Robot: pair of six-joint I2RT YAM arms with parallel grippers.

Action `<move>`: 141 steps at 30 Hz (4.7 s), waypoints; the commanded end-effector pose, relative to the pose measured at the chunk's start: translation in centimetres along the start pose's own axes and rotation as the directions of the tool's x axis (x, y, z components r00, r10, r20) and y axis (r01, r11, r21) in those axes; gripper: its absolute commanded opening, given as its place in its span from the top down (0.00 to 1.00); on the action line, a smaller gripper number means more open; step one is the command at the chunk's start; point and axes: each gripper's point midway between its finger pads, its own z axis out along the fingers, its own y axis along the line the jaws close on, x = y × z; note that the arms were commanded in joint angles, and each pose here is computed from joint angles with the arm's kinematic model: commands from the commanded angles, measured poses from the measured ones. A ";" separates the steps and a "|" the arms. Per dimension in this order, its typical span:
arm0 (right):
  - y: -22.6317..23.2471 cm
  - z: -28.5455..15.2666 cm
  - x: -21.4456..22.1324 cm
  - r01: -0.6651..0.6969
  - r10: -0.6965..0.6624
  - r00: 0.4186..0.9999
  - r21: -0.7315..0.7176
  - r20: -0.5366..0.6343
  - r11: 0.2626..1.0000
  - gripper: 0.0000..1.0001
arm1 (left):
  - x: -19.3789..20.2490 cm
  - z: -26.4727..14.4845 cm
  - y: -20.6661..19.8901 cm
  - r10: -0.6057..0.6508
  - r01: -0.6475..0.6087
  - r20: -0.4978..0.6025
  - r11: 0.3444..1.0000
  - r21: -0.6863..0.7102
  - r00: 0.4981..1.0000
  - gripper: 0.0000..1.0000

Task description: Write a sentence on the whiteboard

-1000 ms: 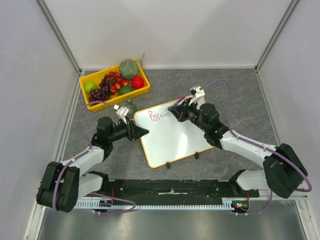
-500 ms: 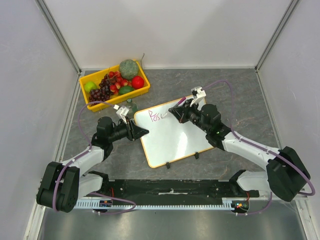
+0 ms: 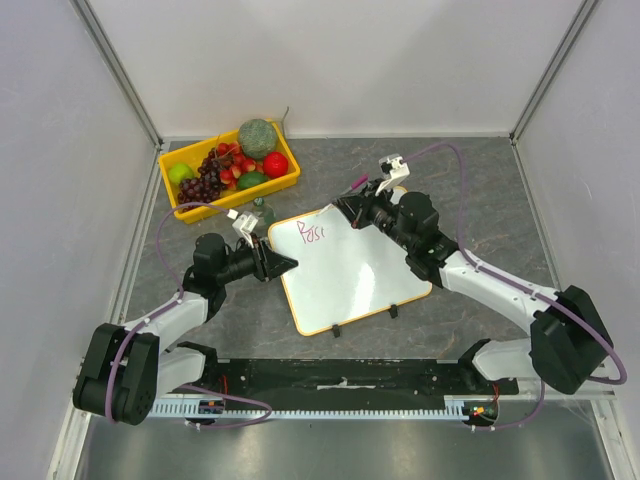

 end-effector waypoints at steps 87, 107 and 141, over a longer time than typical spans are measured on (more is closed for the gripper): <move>-2.3 -1.2 -0.6 0.022 -0.030 0.997 0.107 0.068 0.994 1.00 | 0.8 0.2 0.6 0.050 -0.050 -0.029 0.999 -0.013 0.998 0.98; -1.7 -0.4 -0.9 0.012 -0.018 0.996 0.073 0.084 0.997 1.00 | 0.9 0.2 0.6 0.048 -0.048 -0.032 0.999 -0.011 0.998 0.98; -3.8 -3.1 5.8 0.034 -0.026 0.996 0.087 -0.089 0.996 1.00 | 0.9 0.2 0.6 0.047 -0.047 -0.035 0.999 -0.009 0.998 0.98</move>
